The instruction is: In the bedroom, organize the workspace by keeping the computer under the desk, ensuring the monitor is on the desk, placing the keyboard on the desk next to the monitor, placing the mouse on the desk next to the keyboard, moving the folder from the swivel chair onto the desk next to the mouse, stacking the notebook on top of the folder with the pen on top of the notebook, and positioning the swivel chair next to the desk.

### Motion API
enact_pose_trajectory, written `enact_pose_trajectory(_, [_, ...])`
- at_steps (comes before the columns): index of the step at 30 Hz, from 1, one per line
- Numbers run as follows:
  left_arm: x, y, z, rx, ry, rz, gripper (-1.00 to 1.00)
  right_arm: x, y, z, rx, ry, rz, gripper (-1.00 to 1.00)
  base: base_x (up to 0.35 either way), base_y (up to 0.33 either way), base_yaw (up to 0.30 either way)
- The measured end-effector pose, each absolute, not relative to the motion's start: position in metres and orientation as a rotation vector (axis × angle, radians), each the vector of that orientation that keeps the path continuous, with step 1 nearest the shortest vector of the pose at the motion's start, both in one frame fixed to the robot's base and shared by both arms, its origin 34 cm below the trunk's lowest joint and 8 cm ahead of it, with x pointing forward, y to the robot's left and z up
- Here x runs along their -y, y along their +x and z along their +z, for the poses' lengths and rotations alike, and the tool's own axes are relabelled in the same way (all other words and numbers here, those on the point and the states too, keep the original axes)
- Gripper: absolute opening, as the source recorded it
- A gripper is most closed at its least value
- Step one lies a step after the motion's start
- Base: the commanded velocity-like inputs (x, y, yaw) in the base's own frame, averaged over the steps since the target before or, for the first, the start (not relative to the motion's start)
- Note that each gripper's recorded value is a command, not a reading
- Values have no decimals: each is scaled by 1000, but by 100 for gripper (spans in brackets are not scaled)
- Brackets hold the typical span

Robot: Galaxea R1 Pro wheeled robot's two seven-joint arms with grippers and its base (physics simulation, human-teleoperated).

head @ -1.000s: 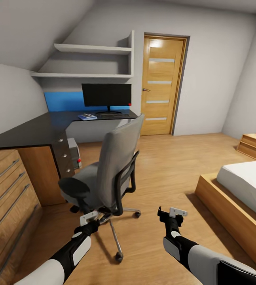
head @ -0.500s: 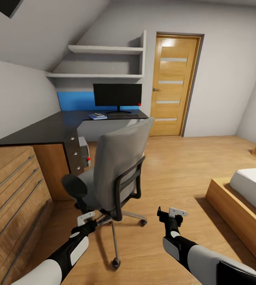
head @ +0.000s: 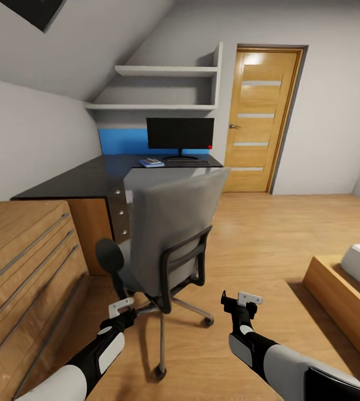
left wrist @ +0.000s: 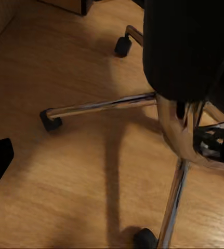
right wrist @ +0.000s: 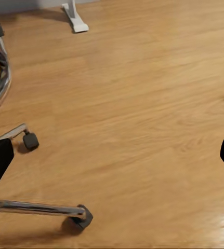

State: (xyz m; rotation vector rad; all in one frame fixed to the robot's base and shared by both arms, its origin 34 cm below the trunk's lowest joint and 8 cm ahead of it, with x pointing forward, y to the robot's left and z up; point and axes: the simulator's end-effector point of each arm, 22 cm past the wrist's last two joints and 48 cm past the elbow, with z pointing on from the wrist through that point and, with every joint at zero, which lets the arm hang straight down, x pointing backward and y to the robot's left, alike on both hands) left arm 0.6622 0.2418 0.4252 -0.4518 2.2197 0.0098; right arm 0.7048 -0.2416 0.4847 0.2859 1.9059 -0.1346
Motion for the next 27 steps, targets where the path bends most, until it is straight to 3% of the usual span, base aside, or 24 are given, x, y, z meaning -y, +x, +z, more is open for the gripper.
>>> enact_pose_trajectory(10, [-242, 662, 425, -2219, -452, 10, 100, 242, 705, 485, -1905, 286, -135, 100, -251, 0, 42])
enact_pose_trajectory(27, [-243, 662, 426, -2219, -457, 13, 100, 244, 705, 485, -1904, 287, -138, 100, 10, 0, 1])
